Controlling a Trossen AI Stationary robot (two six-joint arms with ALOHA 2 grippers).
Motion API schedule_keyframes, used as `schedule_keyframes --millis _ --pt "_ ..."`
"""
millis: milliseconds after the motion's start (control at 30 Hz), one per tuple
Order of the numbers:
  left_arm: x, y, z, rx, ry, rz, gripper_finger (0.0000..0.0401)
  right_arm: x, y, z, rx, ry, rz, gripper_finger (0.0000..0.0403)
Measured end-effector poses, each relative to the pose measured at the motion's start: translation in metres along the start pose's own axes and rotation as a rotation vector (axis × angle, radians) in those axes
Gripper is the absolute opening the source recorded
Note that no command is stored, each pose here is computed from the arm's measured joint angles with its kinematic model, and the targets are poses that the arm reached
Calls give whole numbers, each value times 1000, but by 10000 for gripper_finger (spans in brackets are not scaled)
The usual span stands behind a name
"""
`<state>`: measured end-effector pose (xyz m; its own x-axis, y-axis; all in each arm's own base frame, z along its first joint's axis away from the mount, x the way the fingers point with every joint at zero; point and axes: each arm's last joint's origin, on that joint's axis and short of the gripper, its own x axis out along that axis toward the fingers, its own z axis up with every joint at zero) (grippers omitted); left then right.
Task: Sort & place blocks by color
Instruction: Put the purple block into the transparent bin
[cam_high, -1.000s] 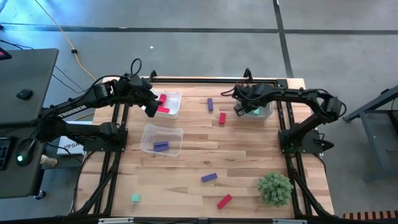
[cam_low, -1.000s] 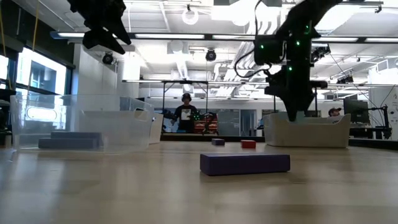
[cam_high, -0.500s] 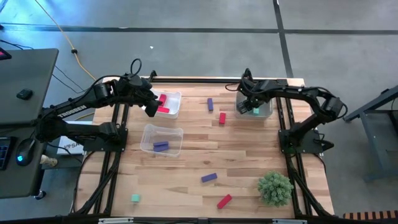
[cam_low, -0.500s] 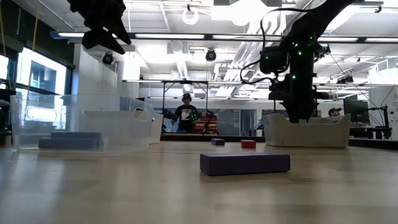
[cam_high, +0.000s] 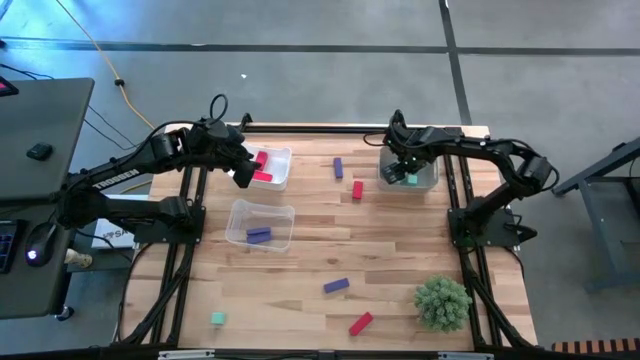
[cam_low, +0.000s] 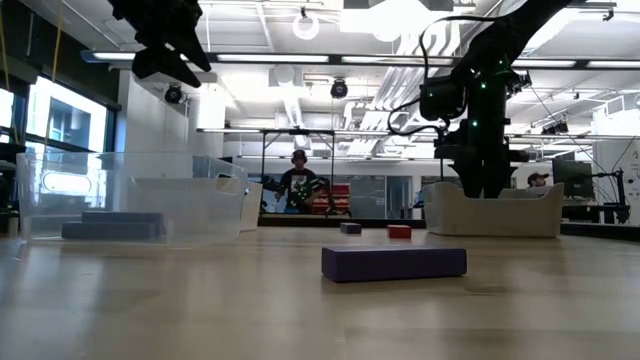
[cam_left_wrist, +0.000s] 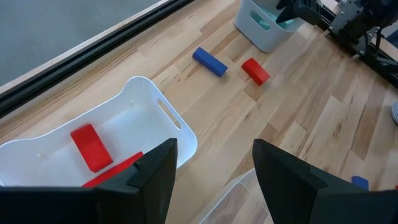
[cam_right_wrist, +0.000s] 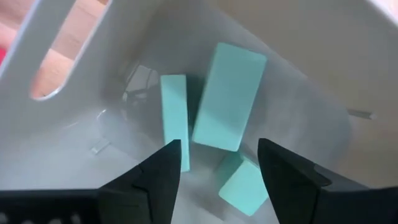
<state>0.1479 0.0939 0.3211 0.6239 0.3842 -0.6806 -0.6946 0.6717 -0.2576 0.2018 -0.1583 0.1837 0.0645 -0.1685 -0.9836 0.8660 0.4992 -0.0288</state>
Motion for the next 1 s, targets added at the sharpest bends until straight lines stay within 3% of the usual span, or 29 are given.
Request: schedule_keyframes --millis 467,833,1000 --pt "0 2 1 -17 -30 70 242 -28 8 7 -16 15 -9 203" --pt "7 -15 3 -33 -46 -13 243 -69 16 -8 79 -111 62 204" --pt "14 -33 1 13 -46 -83 243 -85 16 -15 137 -172 110 204"
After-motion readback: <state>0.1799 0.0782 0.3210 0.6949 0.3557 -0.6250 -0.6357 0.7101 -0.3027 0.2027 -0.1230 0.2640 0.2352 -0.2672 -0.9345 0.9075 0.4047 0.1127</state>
